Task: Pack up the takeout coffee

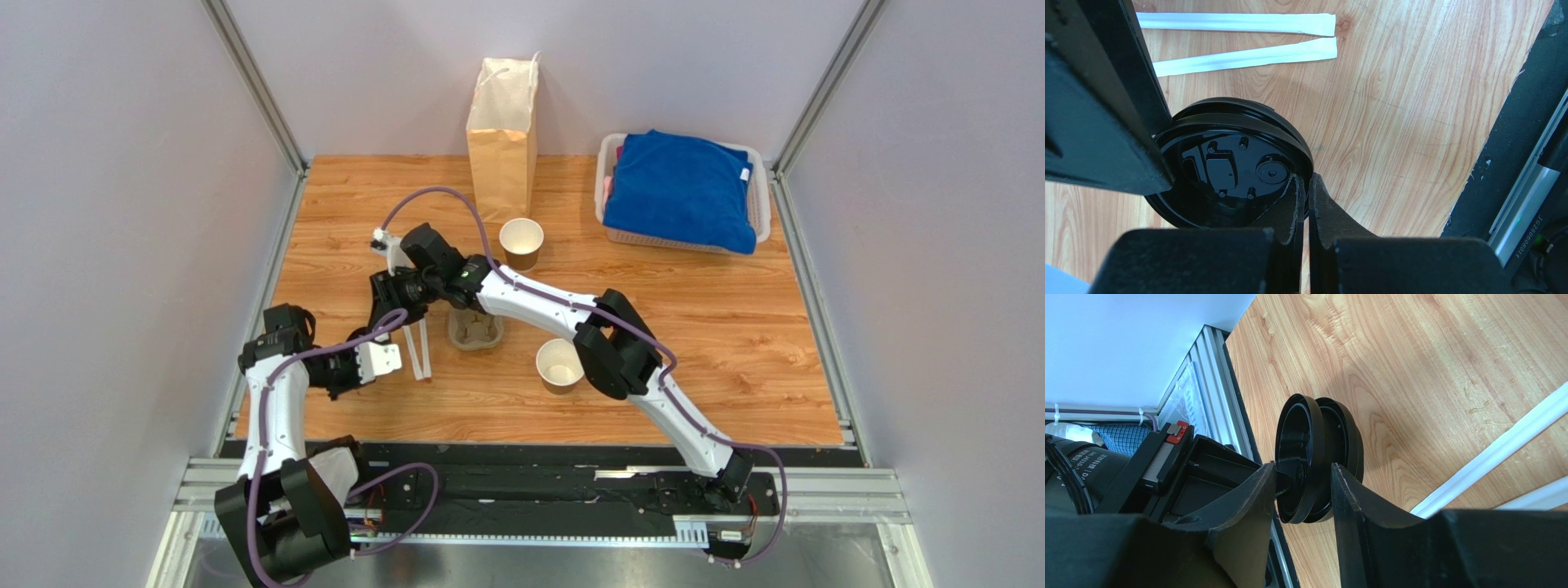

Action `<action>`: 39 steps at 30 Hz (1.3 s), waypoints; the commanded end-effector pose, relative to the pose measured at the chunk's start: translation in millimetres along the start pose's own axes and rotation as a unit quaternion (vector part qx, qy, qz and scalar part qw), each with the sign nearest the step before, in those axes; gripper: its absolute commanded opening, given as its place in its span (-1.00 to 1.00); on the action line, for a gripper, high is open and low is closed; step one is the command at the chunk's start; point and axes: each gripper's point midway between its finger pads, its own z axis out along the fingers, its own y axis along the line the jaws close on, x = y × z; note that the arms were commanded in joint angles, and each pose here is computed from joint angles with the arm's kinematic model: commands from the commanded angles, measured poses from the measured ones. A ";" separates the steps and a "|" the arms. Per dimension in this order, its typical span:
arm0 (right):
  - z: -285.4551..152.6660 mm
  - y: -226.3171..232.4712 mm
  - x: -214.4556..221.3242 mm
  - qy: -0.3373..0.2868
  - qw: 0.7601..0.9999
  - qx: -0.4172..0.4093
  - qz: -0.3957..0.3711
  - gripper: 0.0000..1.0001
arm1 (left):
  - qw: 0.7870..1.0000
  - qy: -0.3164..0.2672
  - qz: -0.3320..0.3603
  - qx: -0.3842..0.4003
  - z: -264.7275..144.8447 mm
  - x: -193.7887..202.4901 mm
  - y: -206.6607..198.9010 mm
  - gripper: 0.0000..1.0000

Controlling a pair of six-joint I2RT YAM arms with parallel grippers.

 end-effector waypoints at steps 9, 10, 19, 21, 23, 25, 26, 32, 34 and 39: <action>9.1 7.0 14.5 0.017 1.000 -0.015 -0.011 -0.52 | 0.999 -0.027 -0.006 -0.033 -4.8 -11.8 23.7 -0.94; 8.7 5.5 12.0 0.013 1.000 -0.011 -0.014 -0.59 | 0.999 -0.026 -0.010 -0.031 -4.8 -11.1 24.0 -0.89; 4.2 -5.7 -19.1 -0.030 0.999 0.014 -0.041 -1.00 | 0.997 0.007 -0.040 -0.062 -12.0 -0.2 36.8 -0.03; 3.5 -5.2 -23.8 -0.035 0.998 0.011 -0.048 -1.00 | 0.997 -0.002 -0.051 -0.066 -17.5 -6.1 38.3 0.15; -1.5 -2.9 -33.2 -0.045 0.997 0.010 -0.055 -1.00 | 0.995 -0.012 -0.060 -0.074 -28.8 -17.7 40.2 0.35; -8.0 -0.3 -41.4 -0.053 0.997 0.009 -0.060 -1.00 | 0.993 -0.035 -0.069 -0.086 -40.6 -34.2 42.5 0.37; -19.4 4.6 -53.6 -0.066 0.996 0.007 -0.066 -1.00 | 0.991 -0.047 -0.088 -0.090 -51.8 -46.3 43.6 0.39; -97.3 12.9 -96.6 -0.101 0.987 0.034 -0.117 -1.00 | 0.959 -0.141 -0.200 -0.143 -107.7 -115.1 68.5 0.47; -141.4 24.6 -108.9 -0.119 0.982 0.044 -0.143 -1.00 | 0.946 -0.179 -0.216 -0.161 -129.1 -139.5 84.2 0.58; -223.0 30.0 -82.4 -0.071 0.944 0.123 -0.297 -1.00 | 0.910 -0.267 -0.284 -0.141 -163.8 -190.4 99.5 0.98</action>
